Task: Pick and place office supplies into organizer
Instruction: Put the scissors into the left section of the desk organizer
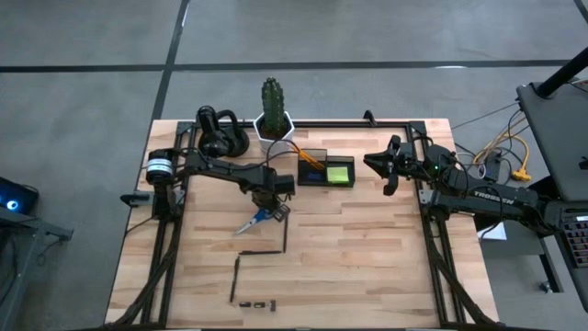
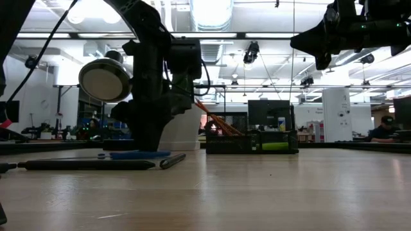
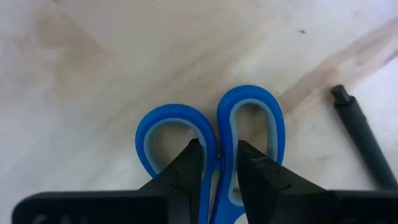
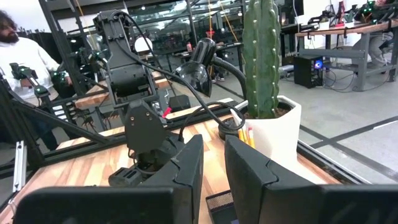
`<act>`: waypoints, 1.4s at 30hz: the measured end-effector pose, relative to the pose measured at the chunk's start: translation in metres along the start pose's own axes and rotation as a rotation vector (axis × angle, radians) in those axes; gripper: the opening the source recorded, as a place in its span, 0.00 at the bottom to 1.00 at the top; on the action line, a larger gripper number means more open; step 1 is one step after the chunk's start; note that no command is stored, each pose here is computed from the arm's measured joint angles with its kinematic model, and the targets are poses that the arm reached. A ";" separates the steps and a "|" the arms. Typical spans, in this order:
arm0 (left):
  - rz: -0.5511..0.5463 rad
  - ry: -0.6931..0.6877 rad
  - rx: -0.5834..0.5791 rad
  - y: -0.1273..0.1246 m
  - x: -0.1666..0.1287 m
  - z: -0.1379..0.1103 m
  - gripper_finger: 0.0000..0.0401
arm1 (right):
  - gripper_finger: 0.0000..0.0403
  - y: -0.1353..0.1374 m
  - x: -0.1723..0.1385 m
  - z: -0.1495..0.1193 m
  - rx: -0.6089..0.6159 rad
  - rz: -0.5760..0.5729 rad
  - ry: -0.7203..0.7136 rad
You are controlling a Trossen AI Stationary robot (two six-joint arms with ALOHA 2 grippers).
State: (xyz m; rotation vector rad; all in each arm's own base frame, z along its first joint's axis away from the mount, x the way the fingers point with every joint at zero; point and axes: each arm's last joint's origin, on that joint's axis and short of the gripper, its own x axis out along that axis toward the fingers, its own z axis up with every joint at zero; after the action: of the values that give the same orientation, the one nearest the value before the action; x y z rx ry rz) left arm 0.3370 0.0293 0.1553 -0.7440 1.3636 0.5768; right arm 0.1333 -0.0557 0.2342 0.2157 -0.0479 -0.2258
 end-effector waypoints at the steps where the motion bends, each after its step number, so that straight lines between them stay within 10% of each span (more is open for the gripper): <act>1: -0.010 0.002 0.001 0.000 -0.001 0.000 0.15 | 0.14 0.000 0.000 0.000 0.000 0.000 0.000; 17: -0.145 -0.088 0.045 -0.003 -0.041 -0.003 0.15 | 0.14 0.000 0.000 0.000 -0.023 -0.001 0.000; 42: -0.476 -0.942 0.108 -0.028 -0.135 0.028 0.15 | 0.14 -0.001 0.000 -0.001 -0.038 -0.005 0.013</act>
State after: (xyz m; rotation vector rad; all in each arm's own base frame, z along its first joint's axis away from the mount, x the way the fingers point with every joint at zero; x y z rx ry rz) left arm 0.3578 0.0397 0.2935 -0.5590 0.3223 0.3789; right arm 0.1330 -0.0559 0.2327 0.1796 -0.0299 -0.2305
